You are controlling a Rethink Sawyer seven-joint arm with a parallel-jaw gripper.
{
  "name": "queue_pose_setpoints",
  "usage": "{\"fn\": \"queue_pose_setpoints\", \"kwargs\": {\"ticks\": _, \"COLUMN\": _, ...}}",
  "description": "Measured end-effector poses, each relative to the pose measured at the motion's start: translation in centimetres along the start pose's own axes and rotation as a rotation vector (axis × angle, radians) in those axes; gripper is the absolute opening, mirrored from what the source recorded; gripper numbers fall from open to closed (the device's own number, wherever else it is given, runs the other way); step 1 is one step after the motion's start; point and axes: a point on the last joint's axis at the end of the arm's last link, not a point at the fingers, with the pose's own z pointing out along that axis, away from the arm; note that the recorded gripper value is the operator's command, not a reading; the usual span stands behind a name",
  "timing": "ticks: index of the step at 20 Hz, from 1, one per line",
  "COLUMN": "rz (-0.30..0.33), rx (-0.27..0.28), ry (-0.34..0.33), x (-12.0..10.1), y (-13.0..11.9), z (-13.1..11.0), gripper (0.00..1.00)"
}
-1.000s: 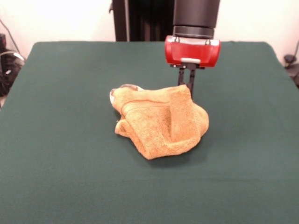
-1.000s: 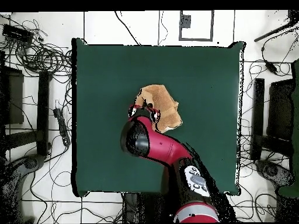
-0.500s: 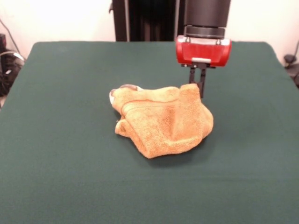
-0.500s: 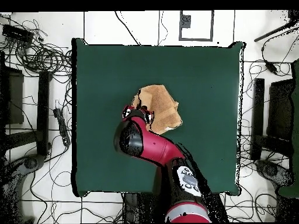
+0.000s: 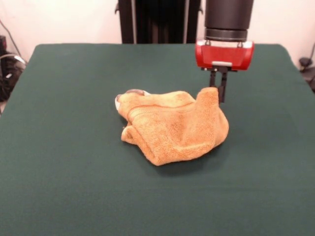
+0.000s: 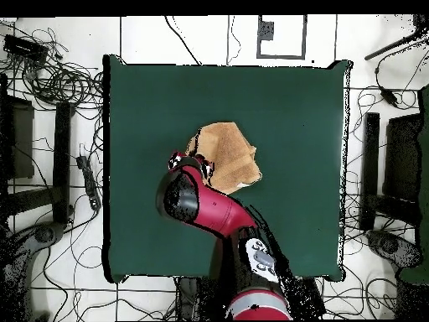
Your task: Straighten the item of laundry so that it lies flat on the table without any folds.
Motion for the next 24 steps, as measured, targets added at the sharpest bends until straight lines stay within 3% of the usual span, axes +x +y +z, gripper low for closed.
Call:
{"fn": "queue_pose_setpoints", "kwargs": {"ticks": 12, "rz": 0.054, "rx": -0.015, "ry": 0.093, "x": 1.4, "y": 3.1, "z": -0.3, "gripper": 0.0}}
{"fn": "queue_pose_setpoints", "kwargs": {"ticks": 24, "rz": 0.088, "rx": -0.01, "ry": 0.128, "x": 0.9, "y": 5.3, "z": -0.9, "gripper": 0.0}}
